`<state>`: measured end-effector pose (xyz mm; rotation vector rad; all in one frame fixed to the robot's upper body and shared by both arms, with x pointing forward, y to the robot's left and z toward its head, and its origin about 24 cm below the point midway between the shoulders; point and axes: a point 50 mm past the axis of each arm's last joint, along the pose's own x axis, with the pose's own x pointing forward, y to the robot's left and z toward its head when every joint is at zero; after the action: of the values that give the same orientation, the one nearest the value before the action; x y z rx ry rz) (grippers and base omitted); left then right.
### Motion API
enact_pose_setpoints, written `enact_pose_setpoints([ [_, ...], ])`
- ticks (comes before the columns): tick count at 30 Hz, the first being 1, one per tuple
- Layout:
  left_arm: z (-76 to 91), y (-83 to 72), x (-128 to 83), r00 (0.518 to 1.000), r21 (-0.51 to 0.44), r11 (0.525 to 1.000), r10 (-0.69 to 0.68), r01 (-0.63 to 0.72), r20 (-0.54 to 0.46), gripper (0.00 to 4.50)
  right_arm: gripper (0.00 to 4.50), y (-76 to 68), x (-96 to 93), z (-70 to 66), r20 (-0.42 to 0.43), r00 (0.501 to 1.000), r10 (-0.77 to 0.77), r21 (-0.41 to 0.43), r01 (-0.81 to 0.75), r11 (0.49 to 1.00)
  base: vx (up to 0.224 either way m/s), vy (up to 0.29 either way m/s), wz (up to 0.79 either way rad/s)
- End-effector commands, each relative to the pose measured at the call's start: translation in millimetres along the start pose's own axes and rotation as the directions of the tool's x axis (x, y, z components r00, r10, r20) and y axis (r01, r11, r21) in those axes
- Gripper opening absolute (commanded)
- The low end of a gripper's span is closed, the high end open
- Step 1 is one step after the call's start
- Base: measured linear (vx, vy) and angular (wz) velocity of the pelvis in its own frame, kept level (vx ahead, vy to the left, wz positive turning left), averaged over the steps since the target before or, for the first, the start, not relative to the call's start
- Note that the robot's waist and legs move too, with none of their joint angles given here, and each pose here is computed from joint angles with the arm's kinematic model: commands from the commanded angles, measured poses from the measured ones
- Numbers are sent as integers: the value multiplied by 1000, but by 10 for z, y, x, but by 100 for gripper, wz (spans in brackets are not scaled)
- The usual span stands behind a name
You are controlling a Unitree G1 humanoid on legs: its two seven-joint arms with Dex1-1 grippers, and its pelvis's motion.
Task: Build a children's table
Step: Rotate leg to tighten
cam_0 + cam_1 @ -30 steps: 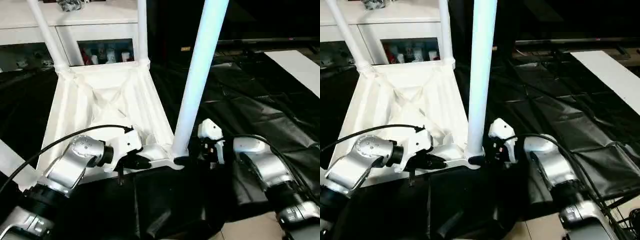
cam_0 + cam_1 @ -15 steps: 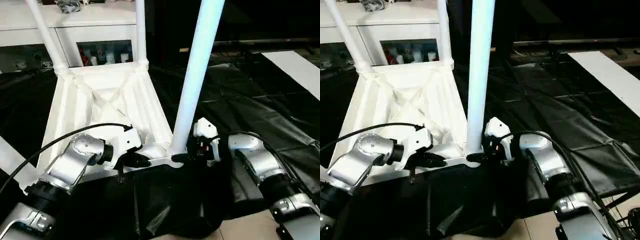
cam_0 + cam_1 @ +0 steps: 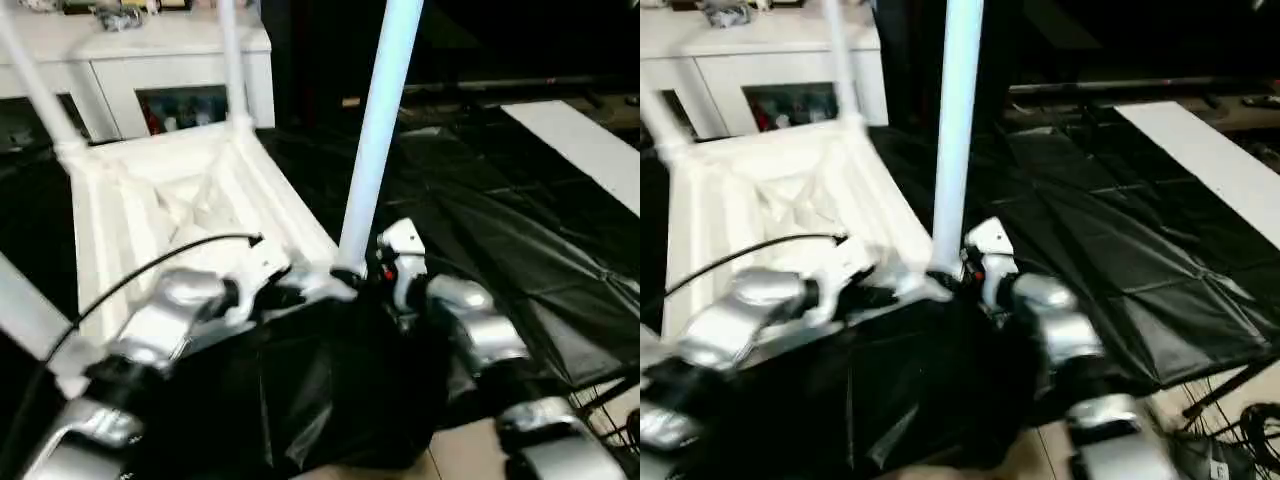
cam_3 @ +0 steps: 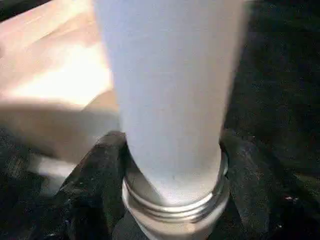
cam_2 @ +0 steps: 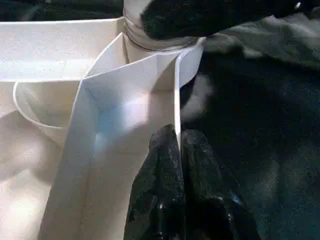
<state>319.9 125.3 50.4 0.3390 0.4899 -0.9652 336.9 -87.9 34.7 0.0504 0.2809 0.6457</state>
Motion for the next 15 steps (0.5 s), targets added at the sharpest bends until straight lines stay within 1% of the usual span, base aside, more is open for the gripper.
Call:
enact_pose_setpoints([
  [1, 87, -84, 188, 1000, -12, 1000, 23, -23, -11, 0, 264, 229, 174, -106, -72, 996, -58, 59, 62, 996, 0, 0, 0],
  [2, 113, -105, 235, 1000, -10, 1000, 24, -24, -12, 0, 258, 302, 218, -108, -79, 995, -62, 65, 67, 996, 0, 0, 0],
  [6, 152, -128, 287, 1000, 2, 1000, 23, -23, -12, 0, 258, 415, 260, -122, -96, 994, -45, 67, 52, 996, 0, 0, 0],
  [8, 154, -136, 280, 1000, 14, 1000, 5, -5, -15, 0, 258, 453, 239, -113, -81, 997, 3, 19, -1, 1000, 0, 0, 0],
  [9, 149, -135, 276, 1000, 17, 1000, 2, -2, -17, 0, 258, 451, 233, -111, -79, 997, 5, 8, -4, 1000, 0, 0, 0],
  [10, 130, -134, 255, 1000, 32, 999, -10, 11, -24, 0, 292, 427, 207, -98, -64, 998, 10, -18, -12, 1000, 0, 0, 0],
  [11, 110, -132, 239, 999, 36, 999, -16, 17, -33, 0, 312, 400, 193, -89, -58, 998, 10, -34, -12, 999, 0, 0, 0],
  [12, 93, -130, 226, 999, 39, 999, -20, 22, -39, 0, 312, 372, 180, -79, -51, 999, 7, -45, -9, 999, 0, 0, 0],
  [13, 72, -132, 203, 999, 52, 998, -33, 35, -42, 0, 329, 325, 161, -60, -44, 999, 1, -55, -3, 998, 0, 0, 0],
  [15, 42, -130, 166, 998, 62, 997, -45, 48, -48, 0, 336, 252, 132, -31, -38, 999, -9, -69, 6, 998, 0, 0, 0],
])
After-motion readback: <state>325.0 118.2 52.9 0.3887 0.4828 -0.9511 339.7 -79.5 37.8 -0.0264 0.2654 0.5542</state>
